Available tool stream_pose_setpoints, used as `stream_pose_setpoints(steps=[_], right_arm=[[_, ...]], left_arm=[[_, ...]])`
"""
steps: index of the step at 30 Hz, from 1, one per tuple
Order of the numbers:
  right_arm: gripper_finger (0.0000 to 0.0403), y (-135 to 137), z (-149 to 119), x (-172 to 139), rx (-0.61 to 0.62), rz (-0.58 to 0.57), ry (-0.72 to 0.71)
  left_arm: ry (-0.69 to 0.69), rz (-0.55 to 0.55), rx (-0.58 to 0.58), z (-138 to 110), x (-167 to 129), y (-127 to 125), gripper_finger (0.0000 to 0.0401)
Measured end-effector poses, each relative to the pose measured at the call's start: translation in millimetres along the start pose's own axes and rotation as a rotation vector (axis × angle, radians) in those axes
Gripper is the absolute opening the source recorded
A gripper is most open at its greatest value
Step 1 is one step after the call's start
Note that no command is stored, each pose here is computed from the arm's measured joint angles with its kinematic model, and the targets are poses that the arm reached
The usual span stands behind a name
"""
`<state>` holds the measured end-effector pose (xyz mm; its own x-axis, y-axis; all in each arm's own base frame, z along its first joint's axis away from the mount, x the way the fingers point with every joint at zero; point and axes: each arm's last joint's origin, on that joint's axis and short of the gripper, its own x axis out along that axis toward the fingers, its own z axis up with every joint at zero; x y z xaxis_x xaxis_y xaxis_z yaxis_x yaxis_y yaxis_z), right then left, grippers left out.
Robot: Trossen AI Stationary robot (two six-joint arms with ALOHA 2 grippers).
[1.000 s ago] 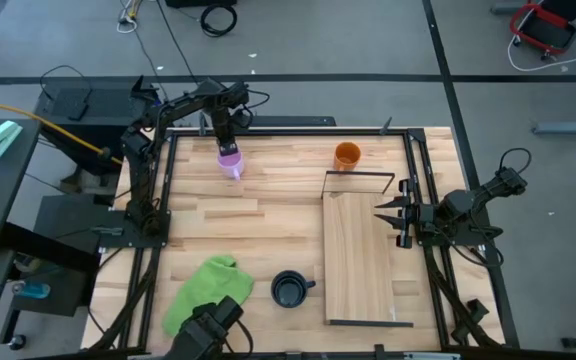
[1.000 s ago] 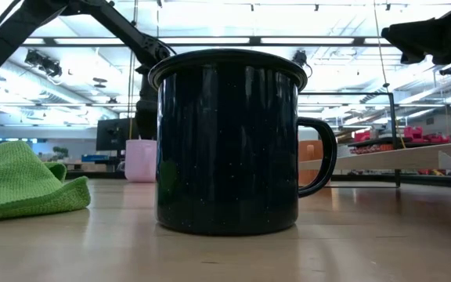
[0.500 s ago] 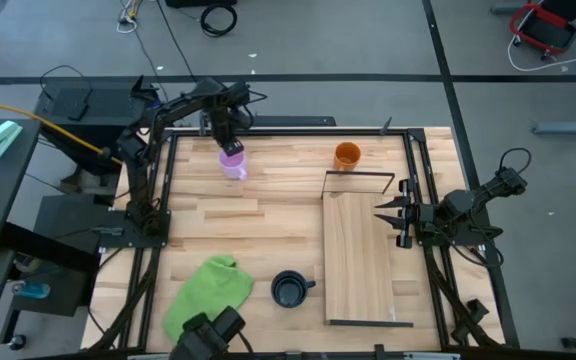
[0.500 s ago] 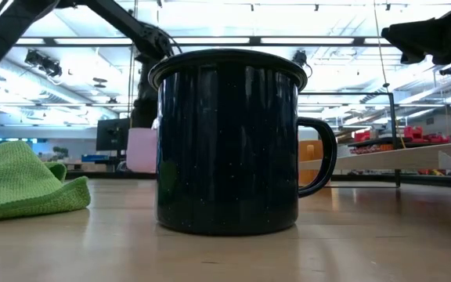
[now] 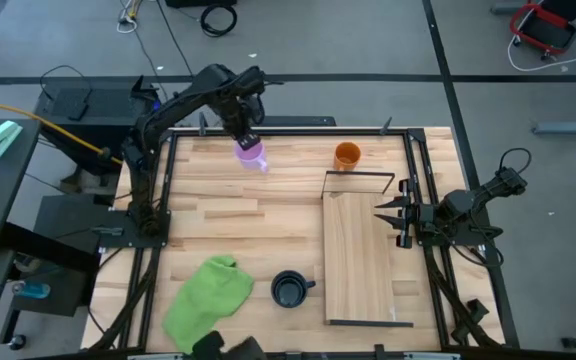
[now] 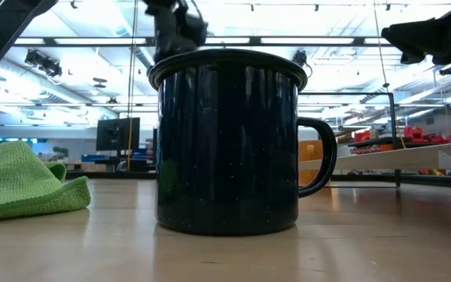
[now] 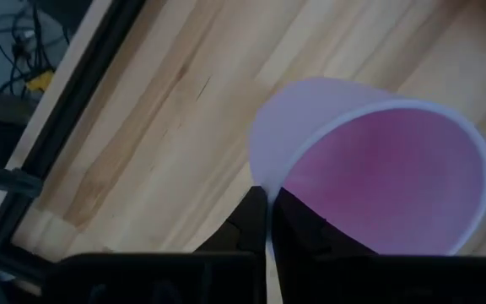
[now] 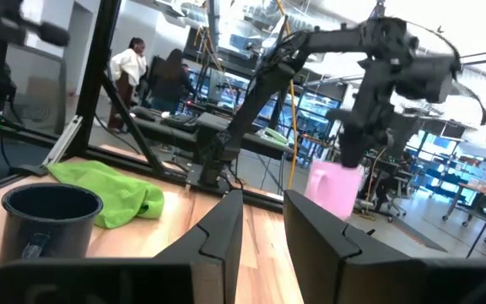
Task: Stack small to large cups/mugs on shelf
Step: Put the light violet mug on the shelf
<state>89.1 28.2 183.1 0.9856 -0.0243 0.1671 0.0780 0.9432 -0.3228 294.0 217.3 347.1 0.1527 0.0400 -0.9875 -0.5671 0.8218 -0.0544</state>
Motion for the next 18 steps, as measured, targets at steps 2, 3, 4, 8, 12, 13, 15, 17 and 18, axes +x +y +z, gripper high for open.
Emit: stream_pose_setpoints(steps=[2, 3, 4, 8, 12, 13, 15, 17, 18], right_arm=[[0.0097, 0, 0, 0, 0.0, 0.0, 0.0], [0.0097, 0, 0, 0, 0.0, 0.0, 0.0], [0.0097, 0, 0, 0, 0.0, 0.0, 0.0], [0.0097, 0, 0, 0, 0.0, 0.0, 0.0], [0.0097, 0, 0, 0, 0.0, 0.0, 0.0], [0.0097, 0, 0, 0, 0.0, 0.0, 0.0], [0.0097, 0, 0, 0, 0.0, 0.0, 0.0], [0.0096, 0, 0, 0, 0.0, 0.0, 0.0], [0.0097, 0, 0, 0, 0.0, 0.0, 0.0]], left_arm=[[-0.038, -0.004, -0.012, 1, -11, -11, 0.0012], [-0.059, -0.007, -0.025, 1, -16, -17, 0.0012], [-0.077, -0.011, -0.032, 2, -20, -22, 0.0012], [-0.131, -0.043, -0.045, 1, -34, -44, 0.0012], [-0.135, -0.096, -0.073, -2, -38, -66, 0.0012], [-0.131, -0.101, -0.076, -3, -37, -72, 0.0012], [-0.125, -0.11, -0.079, -5, -37, -83, 0.0012], [-0.119, -0.122, -0.074, -7, -37, -94, 0.0012], [-0.115, -0.13, -0.067, -8, -37, -100, 0.0012]])
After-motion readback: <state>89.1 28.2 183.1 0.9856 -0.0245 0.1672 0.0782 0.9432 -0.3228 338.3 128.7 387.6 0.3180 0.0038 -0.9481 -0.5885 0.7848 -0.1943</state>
